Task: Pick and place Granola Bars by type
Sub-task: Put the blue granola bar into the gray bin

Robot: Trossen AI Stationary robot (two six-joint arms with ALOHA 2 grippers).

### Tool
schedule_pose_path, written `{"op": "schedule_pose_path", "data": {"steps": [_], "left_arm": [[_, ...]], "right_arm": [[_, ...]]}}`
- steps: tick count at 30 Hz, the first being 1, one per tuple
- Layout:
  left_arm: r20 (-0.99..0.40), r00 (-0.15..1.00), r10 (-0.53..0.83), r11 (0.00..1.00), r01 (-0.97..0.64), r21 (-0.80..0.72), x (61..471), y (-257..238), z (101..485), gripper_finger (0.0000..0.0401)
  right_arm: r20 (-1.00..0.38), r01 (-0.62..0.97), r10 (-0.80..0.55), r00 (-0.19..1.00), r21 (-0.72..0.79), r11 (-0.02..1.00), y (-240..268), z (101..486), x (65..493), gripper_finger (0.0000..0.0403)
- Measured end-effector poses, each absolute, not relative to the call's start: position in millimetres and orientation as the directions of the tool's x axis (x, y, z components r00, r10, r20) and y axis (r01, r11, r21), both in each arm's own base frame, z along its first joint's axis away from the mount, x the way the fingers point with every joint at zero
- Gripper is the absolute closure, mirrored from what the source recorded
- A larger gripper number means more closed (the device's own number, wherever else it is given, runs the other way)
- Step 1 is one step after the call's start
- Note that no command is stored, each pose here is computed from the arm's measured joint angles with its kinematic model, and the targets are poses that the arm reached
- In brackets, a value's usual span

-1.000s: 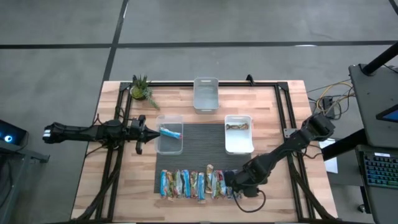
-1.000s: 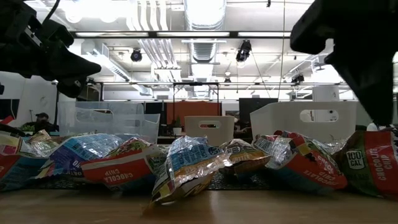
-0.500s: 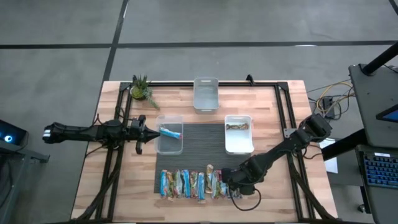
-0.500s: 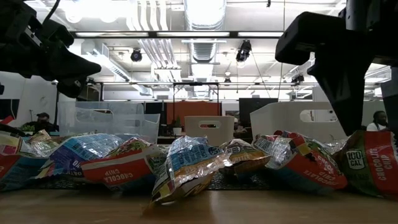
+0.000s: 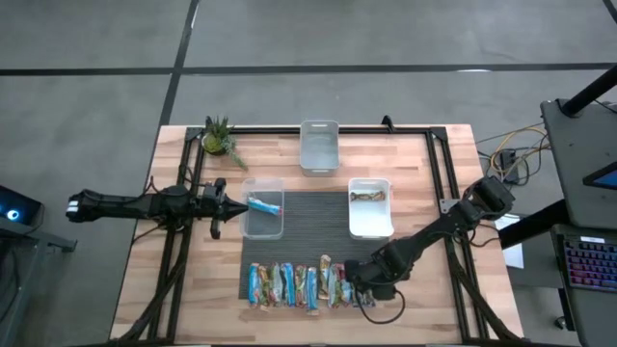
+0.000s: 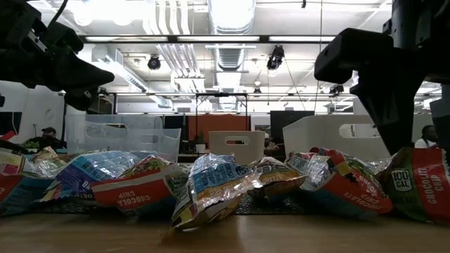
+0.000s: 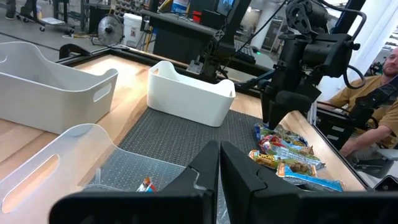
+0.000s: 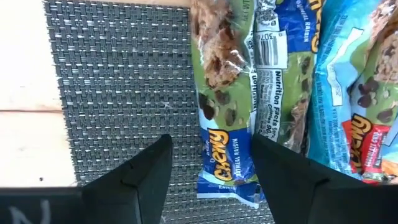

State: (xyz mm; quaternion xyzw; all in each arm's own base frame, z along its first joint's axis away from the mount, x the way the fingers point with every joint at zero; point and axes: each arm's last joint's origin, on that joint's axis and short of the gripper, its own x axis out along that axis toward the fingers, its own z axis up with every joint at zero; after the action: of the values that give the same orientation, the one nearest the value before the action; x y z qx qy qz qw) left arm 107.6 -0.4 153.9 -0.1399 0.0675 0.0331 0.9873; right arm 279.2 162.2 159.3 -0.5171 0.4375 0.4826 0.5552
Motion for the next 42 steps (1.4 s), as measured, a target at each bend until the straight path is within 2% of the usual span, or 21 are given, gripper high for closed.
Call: {"op": "schedule_pose_path", "data": {"steps": [15, 42], "left_arm": [[-0.143, 0.989, 0.047, 0.959, -0.084, -0.272, 108, 0, 154, 0.0401], [-0.143, 0.989, 0.046, 0.959, -0.084, -0.272, 108, 0, 154, 0.0401]], "right_arm": [[-0.978, -0.983, 0.1, 0.183, -0.184, 0.003, 162, 161, 284, 0.0193], [-0.986, -0.989, 0.079, 0.149, -0.148, 0.024, 152, 148, 278, 0.0193]]}}
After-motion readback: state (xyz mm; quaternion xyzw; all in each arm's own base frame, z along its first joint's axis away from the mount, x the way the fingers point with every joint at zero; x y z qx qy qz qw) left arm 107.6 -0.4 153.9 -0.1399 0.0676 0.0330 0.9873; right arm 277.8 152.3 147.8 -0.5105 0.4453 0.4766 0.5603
